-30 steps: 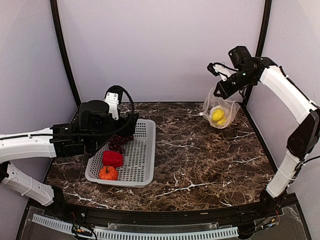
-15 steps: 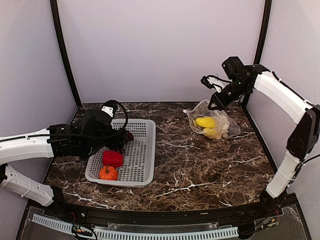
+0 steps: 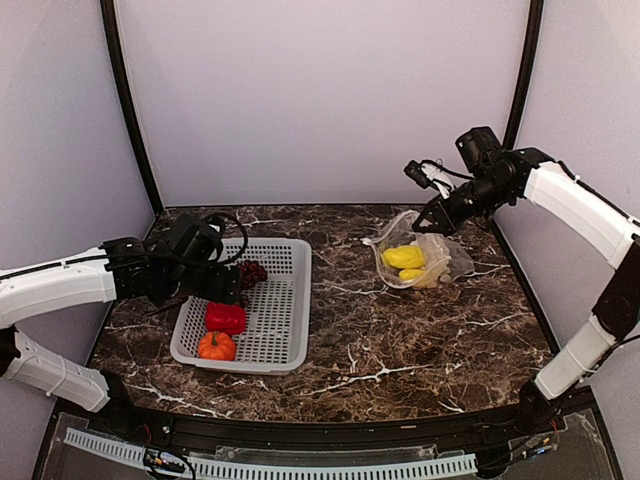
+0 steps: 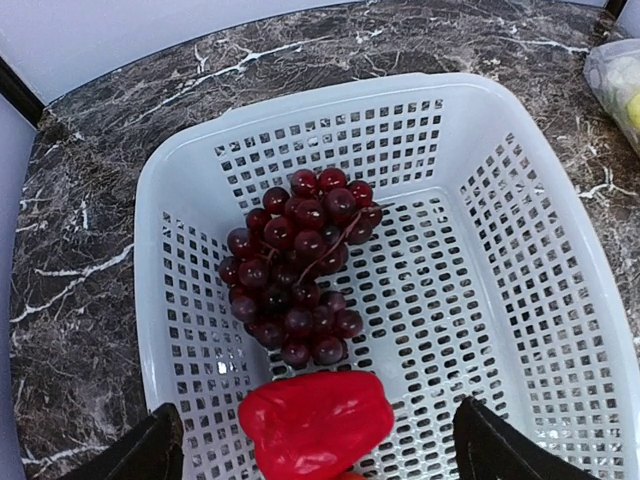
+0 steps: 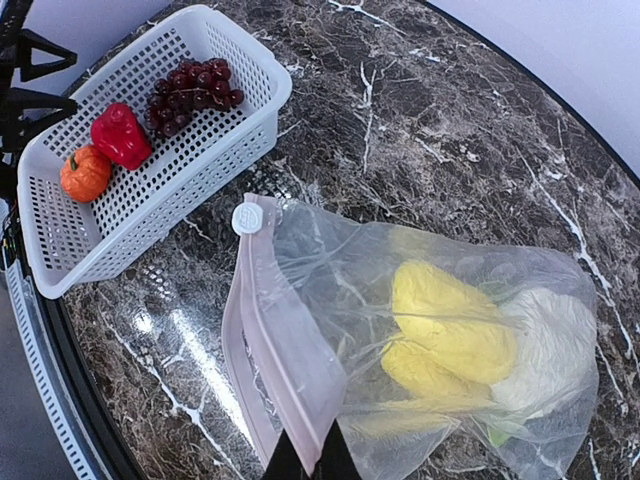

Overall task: Place the food in the zip-top bag and seal the zipper
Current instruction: Adjust the zipper food storage bag at the center of the board, then pick up the fake fruit from the bin.

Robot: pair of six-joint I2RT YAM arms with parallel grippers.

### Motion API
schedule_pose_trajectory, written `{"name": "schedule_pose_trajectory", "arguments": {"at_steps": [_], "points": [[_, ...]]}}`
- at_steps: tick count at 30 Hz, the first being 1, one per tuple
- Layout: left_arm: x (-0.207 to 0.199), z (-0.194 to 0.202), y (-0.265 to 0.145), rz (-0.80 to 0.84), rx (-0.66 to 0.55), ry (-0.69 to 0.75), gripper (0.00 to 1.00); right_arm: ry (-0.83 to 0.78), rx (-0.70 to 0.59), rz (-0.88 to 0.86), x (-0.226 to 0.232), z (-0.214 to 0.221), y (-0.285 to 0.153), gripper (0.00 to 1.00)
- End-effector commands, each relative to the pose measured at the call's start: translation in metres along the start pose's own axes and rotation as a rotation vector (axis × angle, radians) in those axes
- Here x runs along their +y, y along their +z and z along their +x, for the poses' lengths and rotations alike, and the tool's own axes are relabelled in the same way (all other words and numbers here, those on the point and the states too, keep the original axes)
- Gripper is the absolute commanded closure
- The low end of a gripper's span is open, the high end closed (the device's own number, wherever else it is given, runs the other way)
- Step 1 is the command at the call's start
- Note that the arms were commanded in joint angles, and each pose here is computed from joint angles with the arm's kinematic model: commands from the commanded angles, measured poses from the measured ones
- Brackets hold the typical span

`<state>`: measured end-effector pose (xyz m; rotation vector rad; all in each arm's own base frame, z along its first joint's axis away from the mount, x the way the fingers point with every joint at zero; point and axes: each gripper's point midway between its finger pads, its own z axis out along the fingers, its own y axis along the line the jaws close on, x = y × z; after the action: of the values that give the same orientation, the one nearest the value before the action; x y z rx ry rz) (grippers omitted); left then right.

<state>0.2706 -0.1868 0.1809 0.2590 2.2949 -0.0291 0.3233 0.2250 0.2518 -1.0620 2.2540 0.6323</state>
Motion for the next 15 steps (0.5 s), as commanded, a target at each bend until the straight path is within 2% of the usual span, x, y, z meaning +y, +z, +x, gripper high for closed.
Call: {"name": "schedule_pose_trajectory", "arguments": {"at_steps": [1, 3, 6, 7, 8, 13, 15], "points": [[-0.016, -0.008, 0.019, 0.137, 0.05, 0.073, 0.09, -0.047, -0.07, -0.026, 0.007, -0.01, -0.002, 1.0], [-0.023, -0.011, 0.031, 0.19, 0.074, 0.115, 0.15, -0.048, -0.072, -0.032, 0.008, -0.009, -0.002, 1.0], [-0.028, -0.023, 0.046, 0.233, 0.104, 0.194, 0.33, -0.051, -0.082, -0.041, 0.011, -0.009, -0.004, 1.0], [-0.027, -0.016, 0.057, 0.225, 0.149, 0.234, 0.34, -0.053, -0.086, -0.047, 0.012, -0.01, -0.005, 1.0], [-0.028, -0.025, 0.059, 0.224, 0.142, 0.246, 0.35, -0.054, -0.089, -0.05, 0.013, -0.011, -0.005, 1.0], [-0.021, -0.023, 0.091, 0.151, 0.241, 0.413, 0.32, -0.055, -0.094, -0.053, 0.014, -0.012, -0.007, 1.0], [-0.017, -0.025, 0.1, 0.122, 0.273, 0.471, 0.34, -0.058, -0.097, -0.046, 0.014, -0.012, -0.009, 1.0]]}}
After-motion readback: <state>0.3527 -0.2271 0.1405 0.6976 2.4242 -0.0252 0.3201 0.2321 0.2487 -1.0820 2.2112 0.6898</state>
